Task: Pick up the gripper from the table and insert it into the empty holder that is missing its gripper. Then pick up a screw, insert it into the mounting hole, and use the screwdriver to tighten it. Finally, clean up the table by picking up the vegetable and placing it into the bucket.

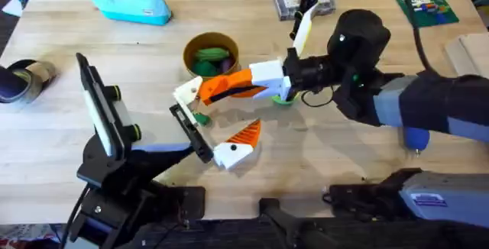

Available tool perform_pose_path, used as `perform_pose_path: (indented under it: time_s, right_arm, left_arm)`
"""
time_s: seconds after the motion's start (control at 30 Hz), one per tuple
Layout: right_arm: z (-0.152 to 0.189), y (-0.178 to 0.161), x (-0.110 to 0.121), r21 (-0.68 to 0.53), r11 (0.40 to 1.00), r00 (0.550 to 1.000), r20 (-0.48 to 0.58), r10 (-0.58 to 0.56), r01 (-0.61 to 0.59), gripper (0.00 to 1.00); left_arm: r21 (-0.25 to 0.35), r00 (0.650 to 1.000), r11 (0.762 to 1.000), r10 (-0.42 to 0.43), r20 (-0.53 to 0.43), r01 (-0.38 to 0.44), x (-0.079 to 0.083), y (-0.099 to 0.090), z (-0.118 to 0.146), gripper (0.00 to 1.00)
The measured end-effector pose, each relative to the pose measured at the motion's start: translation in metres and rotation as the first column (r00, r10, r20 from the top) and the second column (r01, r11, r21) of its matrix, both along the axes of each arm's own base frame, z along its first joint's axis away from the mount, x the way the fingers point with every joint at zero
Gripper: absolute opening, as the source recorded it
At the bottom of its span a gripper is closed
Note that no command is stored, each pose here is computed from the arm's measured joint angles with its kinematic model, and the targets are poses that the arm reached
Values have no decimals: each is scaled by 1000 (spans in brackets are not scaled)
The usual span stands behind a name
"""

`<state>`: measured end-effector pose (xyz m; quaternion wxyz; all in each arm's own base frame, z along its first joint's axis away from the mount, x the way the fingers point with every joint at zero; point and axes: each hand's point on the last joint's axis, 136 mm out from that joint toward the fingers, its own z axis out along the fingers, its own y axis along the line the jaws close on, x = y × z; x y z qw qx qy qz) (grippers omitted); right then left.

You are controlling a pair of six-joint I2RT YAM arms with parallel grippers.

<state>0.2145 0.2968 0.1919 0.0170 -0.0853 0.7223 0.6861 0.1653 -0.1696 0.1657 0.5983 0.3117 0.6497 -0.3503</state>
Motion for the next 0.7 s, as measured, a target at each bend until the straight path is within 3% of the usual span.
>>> perform_pose_path:
  time_s: [0.7]
  right_arm:
    - [-19, 5, 5, -17, 1000, 999, -47, 21, -21, 9]
  left_arm:
    - [-15, 999, 1000, 0, -32, 0, 0, 0, -1, 993]
